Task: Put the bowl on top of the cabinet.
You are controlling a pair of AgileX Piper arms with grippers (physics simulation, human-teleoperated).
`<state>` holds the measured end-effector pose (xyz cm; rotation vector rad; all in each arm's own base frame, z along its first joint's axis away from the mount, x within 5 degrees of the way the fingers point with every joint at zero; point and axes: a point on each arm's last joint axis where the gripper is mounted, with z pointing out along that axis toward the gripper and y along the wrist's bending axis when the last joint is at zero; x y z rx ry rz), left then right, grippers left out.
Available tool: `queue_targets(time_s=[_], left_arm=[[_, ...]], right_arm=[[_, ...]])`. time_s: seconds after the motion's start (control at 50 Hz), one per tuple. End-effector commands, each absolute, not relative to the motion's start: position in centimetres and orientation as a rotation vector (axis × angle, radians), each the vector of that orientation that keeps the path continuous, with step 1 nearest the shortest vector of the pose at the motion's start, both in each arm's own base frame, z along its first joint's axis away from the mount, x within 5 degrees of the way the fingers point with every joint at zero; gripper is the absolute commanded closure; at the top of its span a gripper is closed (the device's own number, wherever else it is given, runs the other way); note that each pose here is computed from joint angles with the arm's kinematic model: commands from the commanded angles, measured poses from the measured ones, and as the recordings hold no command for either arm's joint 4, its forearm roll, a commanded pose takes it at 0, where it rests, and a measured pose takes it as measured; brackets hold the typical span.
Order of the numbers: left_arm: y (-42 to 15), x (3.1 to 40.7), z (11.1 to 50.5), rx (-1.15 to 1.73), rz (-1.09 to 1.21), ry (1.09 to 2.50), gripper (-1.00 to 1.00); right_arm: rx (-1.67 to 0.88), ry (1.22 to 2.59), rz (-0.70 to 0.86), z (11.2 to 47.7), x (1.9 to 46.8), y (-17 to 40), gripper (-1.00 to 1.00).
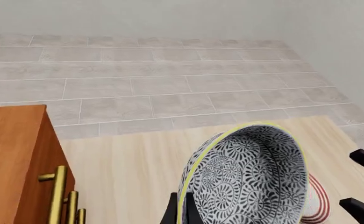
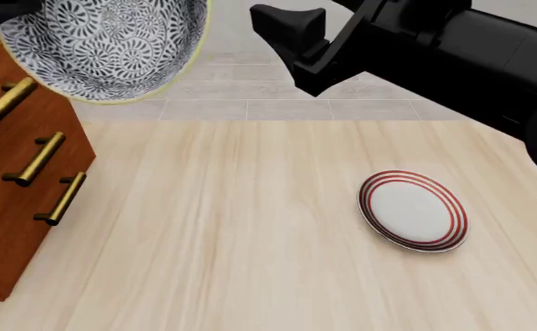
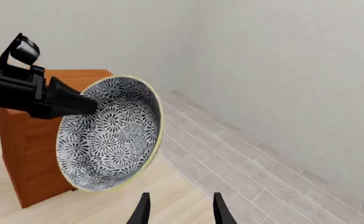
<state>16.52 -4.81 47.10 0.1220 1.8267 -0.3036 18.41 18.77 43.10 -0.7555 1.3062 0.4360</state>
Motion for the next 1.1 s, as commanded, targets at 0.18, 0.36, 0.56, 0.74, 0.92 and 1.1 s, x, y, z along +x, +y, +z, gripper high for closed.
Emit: queue_targets(time_s=[0.18, 0.36, 0.56, 0.74, 0.92, 1.1], left_arm=[[-3.0, 15.0, 51.0, 0.071, -0.227, 1.754, 1.00], [-1.8, 14.5, 51.2, 0.000, -0.186, 1.737, 1.00], [-0.7, 14.3, 50.6, -0.073, -0.134, 1.729, 1.00], [0.4, 13.9, 50.7, -0.148, -0.085, 1.711, 1.00], [1.3, 13.4, 51.0, -0.211, -0.047, 1.687, 1.00], [1.9, 13.1, 50.9, -0.263, -0.015, 1.672, 1.00]], right_arm=[[-0.763, 1.306, 0.441, 43.1, 18.2, 18.8, -1.00], [-0.764, 1.303, 0.443, 43.2, 18.0, 18.8, -1.00], [-0.767, 1.304, 0.447, 43.1, 18.1, 19.0, -1.00], [-0.773, 1.308, 0.453, 42.8, 18.1, 19.2, -1.00], [-0.777, 1.308, 0.454, 42.8, 18.0, 19.3, -1.00], [-0.781, 1.309, 0.455, 42.7, 17.9, 19.3, -1.00]])
